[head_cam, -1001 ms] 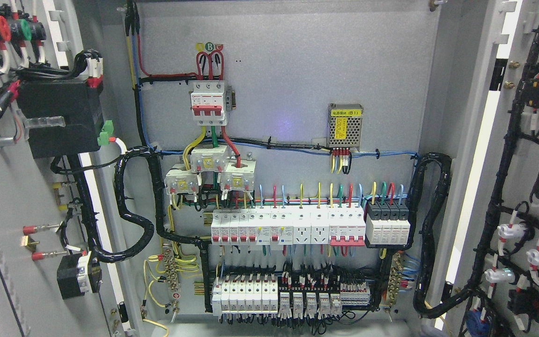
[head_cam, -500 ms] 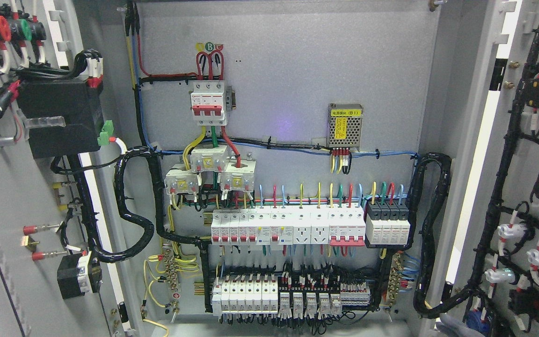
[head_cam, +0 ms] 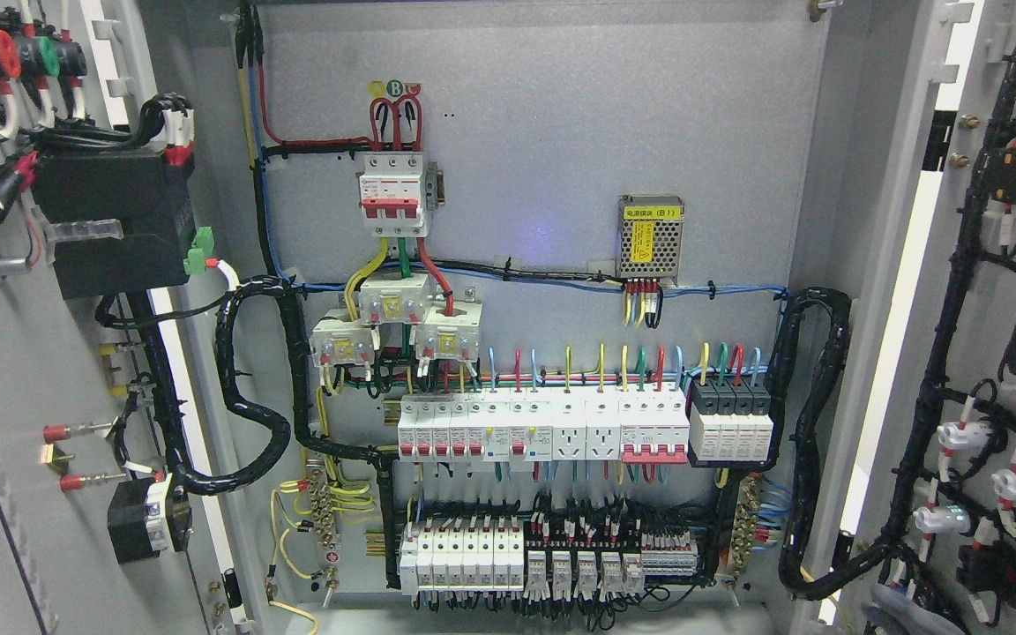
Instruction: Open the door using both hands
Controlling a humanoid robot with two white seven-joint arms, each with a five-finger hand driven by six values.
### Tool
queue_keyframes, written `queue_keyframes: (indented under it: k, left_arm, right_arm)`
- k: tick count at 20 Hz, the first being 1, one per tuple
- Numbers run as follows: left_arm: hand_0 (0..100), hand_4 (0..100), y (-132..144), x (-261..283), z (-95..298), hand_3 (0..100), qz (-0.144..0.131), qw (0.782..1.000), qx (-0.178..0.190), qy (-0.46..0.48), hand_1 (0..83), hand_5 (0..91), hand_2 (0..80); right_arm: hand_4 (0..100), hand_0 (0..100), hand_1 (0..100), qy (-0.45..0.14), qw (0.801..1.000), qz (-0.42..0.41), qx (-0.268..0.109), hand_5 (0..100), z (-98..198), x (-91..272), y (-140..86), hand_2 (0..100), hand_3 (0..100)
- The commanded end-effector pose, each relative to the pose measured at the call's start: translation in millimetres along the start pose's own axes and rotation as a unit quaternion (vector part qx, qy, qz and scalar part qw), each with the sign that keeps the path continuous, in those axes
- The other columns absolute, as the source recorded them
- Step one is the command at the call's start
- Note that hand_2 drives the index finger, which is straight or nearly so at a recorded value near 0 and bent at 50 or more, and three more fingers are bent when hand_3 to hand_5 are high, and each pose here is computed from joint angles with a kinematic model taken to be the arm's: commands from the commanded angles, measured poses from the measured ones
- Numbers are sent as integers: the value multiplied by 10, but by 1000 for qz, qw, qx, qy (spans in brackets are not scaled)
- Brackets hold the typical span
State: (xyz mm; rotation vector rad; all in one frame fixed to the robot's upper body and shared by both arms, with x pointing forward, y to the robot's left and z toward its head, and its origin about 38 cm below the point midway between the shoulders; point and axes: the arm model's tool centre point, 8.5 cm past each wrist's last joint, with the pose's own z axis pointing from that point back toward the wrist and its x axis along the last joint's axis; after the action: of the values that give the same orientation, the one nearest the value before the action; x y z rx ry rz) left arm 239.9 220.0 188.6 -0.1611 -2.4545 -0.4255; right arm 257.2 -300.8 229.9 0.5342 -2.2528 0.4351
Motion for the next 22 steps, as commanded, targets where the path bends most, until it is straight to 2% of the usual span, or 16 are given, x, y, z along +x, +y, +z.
queue_keyframes:
  k: [1,6,22]
  left_arm:
    - [0,0,244,227,120,0,-41,996,32,-77,0,0,0]
    - [0,0,305,280,237,0,-51,995,41,-76,0,0,0]
    - [0,0,829,416,408,0,-99,989,92,-67,0,0,0]
  right_arm:
    - [0,381,0,4,1000,3,-20,0,57,77,-142,0,0]
    - [0,382,0,11,1000,6,-27,0,109,80,-174,0,0]
    - [0,382,0,22,998,9,-58,0,276,168,-295,0,0]
